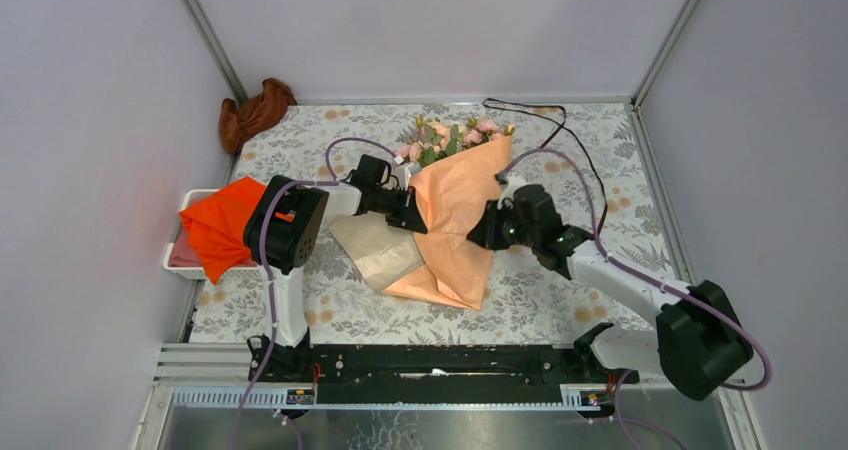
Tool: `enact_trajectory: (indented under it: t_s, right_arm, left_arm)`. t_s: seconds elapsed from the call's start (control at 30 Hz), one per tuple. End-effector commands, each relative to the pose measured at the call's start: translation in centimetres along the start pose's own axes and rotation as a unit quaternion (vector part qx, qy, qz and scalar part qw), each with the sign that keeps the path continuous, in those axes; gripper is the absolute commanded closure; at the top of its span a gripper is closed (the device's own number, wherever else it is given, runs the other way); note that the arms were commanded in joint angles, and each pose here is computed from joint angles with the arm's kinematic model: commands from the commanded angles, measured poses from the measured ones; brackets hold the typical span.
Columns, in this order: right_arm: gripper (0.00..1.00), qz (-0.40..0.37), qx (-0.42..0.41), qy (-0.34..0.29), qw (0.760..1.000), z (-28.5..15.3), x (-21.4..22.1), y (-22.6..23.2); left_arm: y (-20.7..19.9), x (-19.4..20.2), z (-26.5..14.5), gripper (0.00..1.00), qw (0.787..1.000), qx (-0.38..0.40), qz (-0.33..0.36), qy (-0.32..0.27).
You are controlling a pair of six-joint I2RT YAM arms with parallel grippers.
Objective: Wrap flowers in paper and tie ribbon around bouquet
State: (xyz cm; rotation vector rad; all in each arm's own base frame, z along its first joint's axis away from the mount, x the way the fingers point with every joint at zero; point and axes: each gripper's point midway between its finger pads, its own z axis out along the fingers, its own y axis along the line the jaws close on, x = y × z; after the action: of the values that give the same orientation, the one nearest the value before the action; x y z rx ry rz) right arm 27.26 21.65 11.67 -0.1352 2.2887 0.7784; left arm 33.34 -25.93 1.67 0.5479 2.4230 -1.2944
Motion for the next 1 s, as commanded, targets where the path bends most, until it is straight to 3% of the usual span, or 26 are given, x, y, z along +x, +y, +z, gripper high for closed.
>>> enact_trajectory:
  t_s: [0.0, 0.13, 0.27, 0.43, 0.57, 0.73, 0.8, 0.97]
  right_arm:
    - [0.92, 0.024, -0.14, 0.079, 0.987, 1.8, 5.5, 5.6]
    - [1.0, 0.018, -0.157, 0.153, 0.975, 3.6, 10.2, 6.9]
    - [1.0, 0.017, -0.168, 0.229, 0.959, 4.3, 15.5, 7.4]
    - [1.0, 0.049, -0.098, 0.231, 0.967, 5.3, 18.1, 4.1]
    - [1.0, 0.046, -0.043, 0.226, 0.972, 6.0, 18.4, 2.1]
    - [1.0, 0.043, -0.023, 0.245, 0.968, 6.1, 19.3, 1.1]
    - [1.0, 0.043, -0.022, 0.248, 0.968, 6.1, 19.7, 0.9]
    - [1.0, 0.043, -0.026, 0.249, 0.967, 6.5, 19.6, 1.2]
  left_arm:
    - [3.5, 2.2, 0.6, 1.0, 0.998, -0.062, -0.023, 0.017]
    - [3.7, 2.4, 0.7, 1.0, 0.997, -0.064, -0.025, 0.018]
    - [3.6, 2.2, 0.7, 1.0, 0.998, -0.063, -0.026, 0.017]
    - [3.7, 1.9, 0.5, 1.0, 0.997, -0.067, -0.022, 0.016]
    - [3.6, -0.8, -2.0, 0.58, 0.995, -0.093, -0.01, 0.013]
    - [2.8, -3.8, -10.4, 0.18, 0.988, -0.149, -0.015, -0.036]
    - [3.4, -2.5, -13.4, 0.09, 0.978, -0.197, -0.052, -0.047]
    - [5.3, 3.9, -16.6, 0.06, 0.946, -0.259, -0.184, -0.06]
